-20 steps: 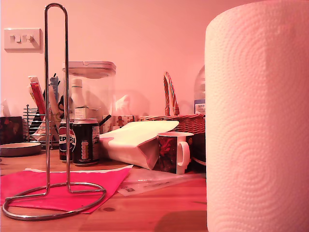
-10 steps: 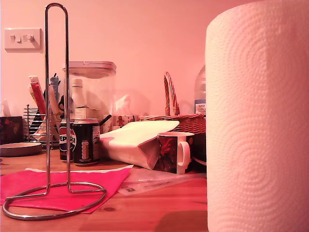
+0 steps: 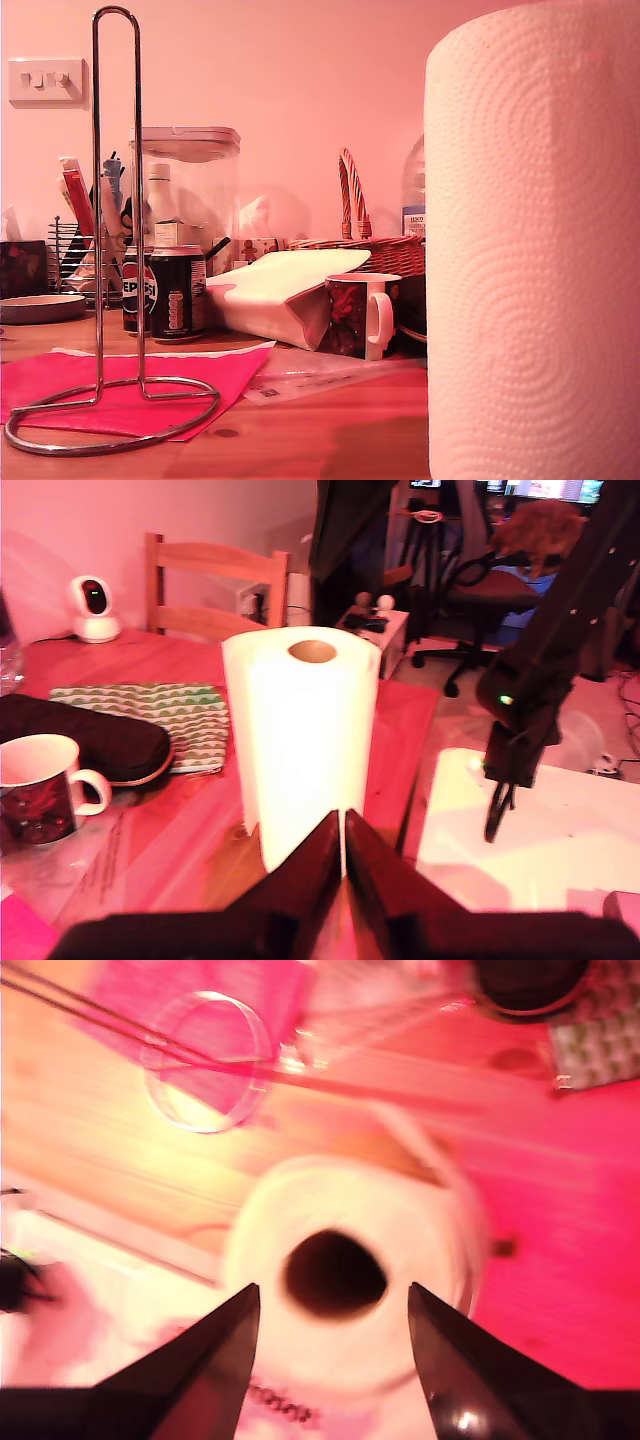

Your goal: Insert the paper towel roll into the metallic stand.

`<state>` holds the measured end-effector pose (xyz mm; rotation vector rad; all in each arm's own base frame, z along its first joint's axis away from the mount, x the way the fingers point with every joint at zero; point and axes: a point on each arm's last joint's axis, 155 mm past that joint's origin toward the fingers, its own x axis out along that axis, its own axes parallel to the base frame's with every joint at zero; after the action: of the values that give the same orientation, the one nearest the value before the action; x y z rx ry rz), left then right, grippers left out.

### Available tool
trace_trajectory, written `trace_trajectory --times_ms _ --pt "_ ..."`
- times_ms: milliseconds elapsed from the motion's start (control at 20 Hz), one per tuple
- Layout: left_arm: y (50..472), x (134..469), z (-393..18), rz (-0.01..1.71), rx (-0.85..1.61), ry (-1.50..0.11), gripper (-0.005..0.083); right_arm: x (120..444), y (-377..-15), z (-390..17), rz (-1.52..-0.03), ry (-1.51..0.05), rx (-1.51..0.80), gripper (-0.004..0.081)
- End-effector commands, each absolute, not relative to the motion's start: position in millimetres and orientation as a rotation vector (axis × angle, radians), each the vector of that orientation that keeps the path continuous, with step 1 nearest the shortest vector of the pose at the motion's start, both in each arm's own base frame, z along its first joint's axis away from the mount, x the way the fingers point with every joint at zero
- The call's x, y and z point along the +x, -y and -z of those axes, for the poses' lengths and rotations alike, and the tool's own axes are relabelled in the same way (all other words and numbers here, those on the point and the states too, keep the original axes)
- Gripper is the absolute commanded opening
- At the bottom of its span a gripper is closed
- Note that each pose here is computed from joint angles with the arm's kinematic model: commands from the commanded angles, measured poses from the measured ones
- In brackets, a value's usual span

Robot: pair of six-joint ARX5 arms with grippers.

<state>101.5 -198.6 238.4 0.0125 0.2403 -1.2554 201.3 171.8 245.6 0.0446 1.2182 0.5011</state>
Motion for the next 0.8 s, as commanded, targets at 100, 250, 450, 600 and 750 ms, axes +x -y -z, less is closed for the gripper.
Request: trace_trajectory --times_ms 100,250,450,600,750 --pt "199.9 102.3 -233.7 1.26 0.013 -0.248 -0.0021 207.0 -167.6 -245.2 -0.528 -1.181 -0.037 0.0424" --pt "199.9 102.5 -234.0 1.259 0.013 -0.246 -0.0021 216.5 -151.0 -242.6 -0.429 -1.167 -0.065 0.0424" --pt "199.8 102.5 -233.8 1.258 0.013 -0.247 -0.0021 221.0 -142.8 -241.0 -0.368 -1.162 -0.069 0.0427" --pt "199.2 103.9 -233.1 1.25 0.014 -0.25 -0.0021 218.0 -149.7 -236.5 -0.397 -1.192 -0.058 0.0427" --pt "198.9 105.0 -232.8 1.244 0.015 -0.25 -0.0021 215.3 -148.8 -219.1 -0.386 -1.248 -0.076 0.0427"
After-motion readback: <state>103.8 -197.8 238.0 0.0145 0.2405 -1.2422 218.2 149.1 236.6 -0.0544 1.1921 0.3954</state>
